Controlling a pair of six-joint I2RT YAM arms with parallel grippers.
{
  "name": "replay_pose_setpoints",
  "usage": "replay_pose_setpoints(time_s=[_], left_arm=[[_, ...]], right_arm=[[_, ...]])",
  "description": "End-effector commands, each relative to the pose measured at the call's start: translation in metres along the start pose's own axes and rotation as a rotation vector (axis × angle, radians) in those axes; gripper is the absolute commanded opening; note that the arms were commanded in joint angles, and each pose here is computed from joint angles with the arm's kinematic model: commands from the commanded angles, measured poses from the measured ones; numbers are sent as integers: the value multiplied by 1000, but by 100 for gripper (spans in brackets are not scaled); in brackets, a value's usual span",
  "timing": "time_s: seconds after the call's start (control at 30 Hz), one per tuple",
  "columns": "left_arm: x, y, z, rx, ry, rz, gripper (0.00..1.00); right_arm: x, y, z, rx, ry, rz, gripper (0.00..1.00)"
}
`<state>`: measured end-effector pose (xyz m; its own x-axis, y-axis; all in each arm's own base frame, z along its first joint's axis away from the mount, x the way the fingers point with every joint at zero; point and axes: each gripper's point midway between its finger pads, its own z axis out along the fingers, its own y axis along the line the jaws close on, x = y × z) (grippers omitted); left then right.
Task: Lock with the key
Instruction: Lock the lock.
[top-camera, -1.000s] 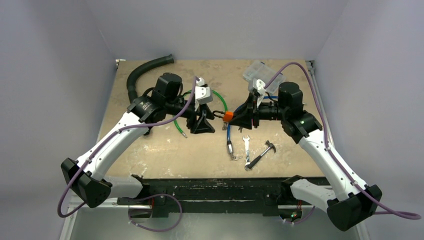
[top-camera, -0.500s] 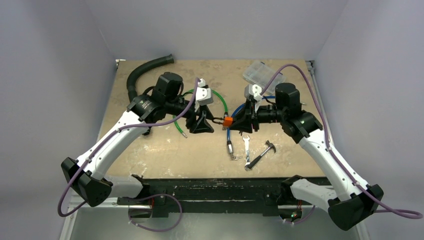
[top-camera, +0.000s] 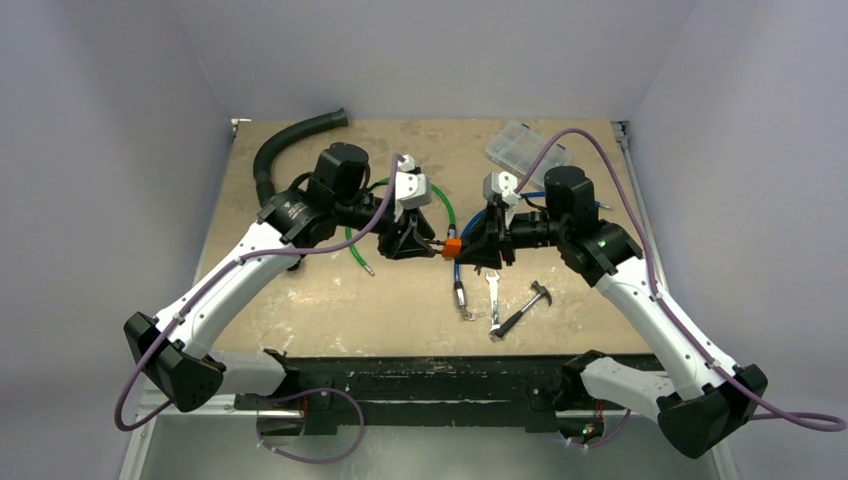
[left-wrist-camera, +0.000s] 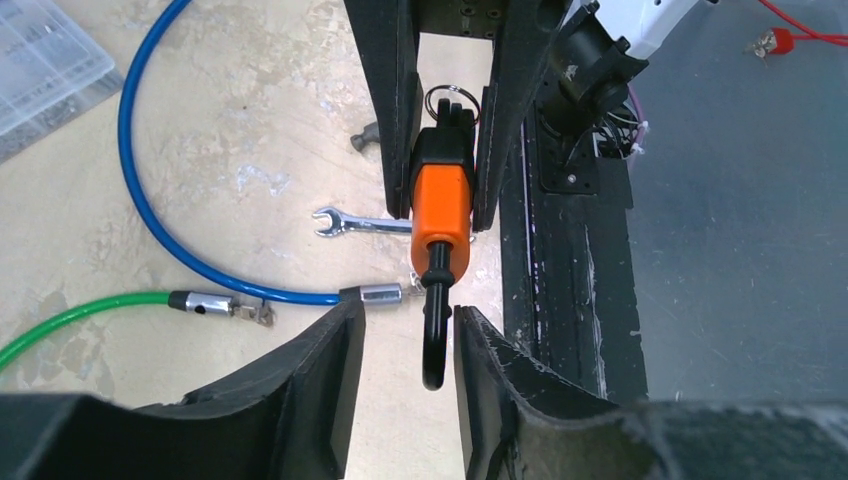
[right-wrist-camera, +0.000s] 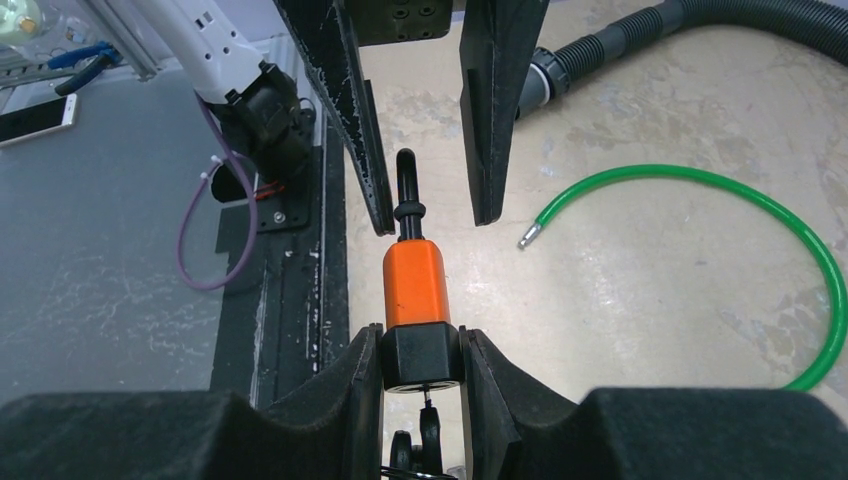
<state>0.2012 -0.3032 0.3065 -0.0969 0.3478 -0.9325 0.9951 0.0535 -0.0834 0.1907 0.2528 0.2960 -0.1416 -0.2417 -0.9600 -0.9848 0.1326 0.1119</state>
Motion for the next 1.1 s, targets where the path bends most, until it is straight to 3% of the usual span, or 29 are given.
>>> replay_pose_setpoints(time_s=[0.0, 0.07, 0.3, 0.43, 1.07], left_arm=[[1, -10, -4, 35, 11, 19, 42], [4, -13, -4, 45, 16, 4, 41], [3, -17, -6, 49, 9, 2, 23], [4, -18, -7, 55, 9, 8, 0], [-5, -13, 23, 58, -62, -106, 0]], right_arm=[[-33, 5, -5, -4, -75, -70, 0], [-34, 7, -5, -6, -82, -64, 0], [-26, 3, -6, 16, -60, -62, 0], [-26, 2, -5, 15, -59, -62, 0], [-37, 8, 12, -43, -98, -46, 0]])
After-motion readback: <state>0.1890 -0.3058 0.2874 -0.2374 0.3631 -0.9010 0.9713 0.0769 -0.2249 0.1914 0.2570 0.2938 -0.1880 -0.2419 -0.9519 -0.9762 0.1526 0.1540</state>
